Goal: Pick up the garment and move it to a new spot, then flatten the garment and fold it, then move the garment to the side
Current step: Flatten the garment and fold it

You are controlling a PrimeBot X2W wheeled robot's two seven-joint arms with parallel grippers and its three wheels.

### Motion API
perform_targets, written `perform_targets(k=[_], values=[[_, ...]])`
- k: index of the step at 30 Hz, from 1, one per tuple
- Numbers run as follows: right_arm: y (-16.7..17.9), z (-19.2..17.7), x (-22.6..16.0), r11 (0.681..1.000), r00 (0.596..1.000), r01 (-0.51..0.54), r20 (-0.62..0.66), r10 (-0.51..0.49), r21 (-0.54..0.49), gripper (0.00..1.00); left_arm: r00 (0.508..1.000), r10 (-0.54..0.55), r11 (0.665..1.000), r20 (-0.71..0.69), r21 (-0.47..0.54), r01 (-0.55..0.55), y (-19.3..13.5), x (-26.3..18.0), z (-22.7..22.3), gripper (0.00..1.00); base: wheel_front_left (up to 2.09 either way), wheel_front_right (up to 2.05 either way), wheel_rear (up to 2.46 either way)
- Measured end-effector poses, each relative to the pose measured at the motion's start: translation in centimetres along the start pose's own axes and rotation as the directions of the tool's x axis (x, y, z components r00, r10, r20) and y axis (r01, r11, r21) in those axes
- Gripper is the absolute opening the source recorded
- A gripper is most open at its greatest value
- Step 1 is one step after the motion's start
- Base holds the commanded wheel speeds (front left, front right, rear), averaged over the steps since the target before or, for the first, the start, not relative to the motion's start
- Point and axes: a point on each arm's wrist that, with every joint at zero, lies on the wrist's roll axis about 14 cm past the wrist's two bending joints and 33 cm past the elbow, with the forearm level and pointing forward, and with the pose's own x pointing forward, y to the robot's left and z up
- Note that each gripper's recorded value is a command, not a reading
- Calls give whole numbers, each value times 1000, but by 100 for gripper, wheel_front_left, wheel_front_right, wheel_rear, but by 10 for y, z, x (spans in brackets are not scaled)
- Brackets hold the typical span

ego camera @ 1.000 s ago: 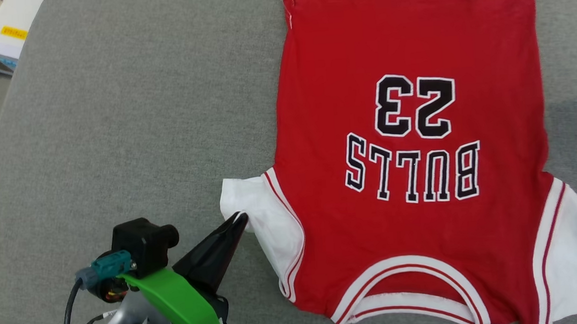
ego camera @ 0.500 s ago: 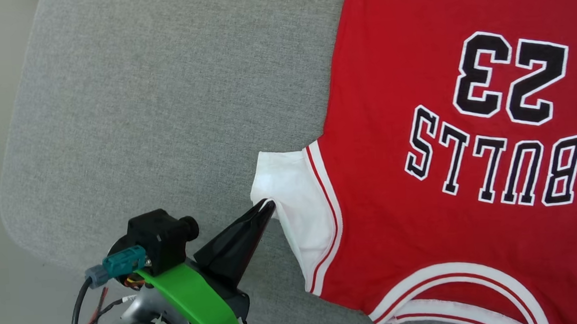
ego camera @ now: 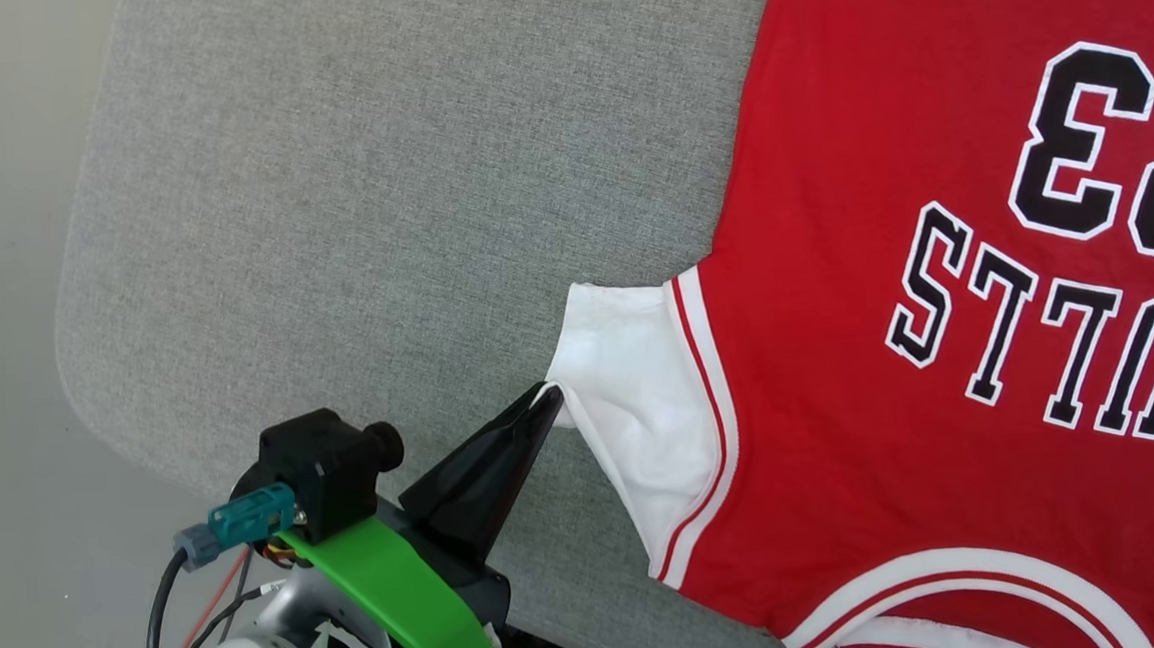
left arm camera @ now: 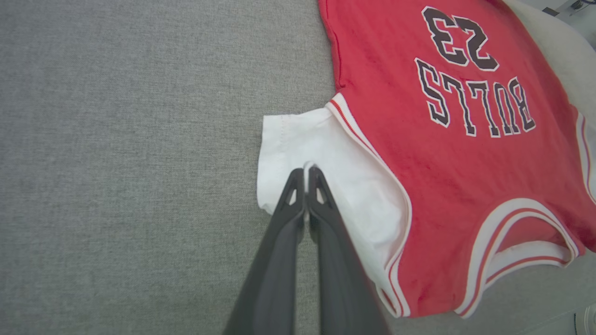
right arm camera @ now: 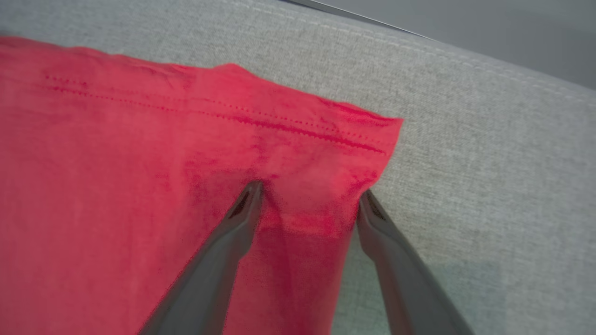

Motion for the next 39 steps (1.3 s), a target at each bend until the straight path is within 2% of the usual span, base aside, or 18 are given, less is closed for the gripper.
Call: perform_targets(k=[9,17,28,39], values=[[3,-1,-4,1000,1000,-8,5,8,-21,0,1000,3,1000,9,4,-3,2,-1,1,0,0,0,0],[-4,-17,-21,999,1000,16,1,-16,-37,0,999,2,999,49,35,-3,2,-7,11,0,0,0,0],[-13,-94,-81,999,998,34,-56,-35,-14,0,989,18,996,145,82,-30,2,-31,33,0,0,0,0],[-23,-164,-154,998,999,40,-34,-39,40,0,972,-42,996,230,88,22,-16,-43,45,0,0,0,0]])
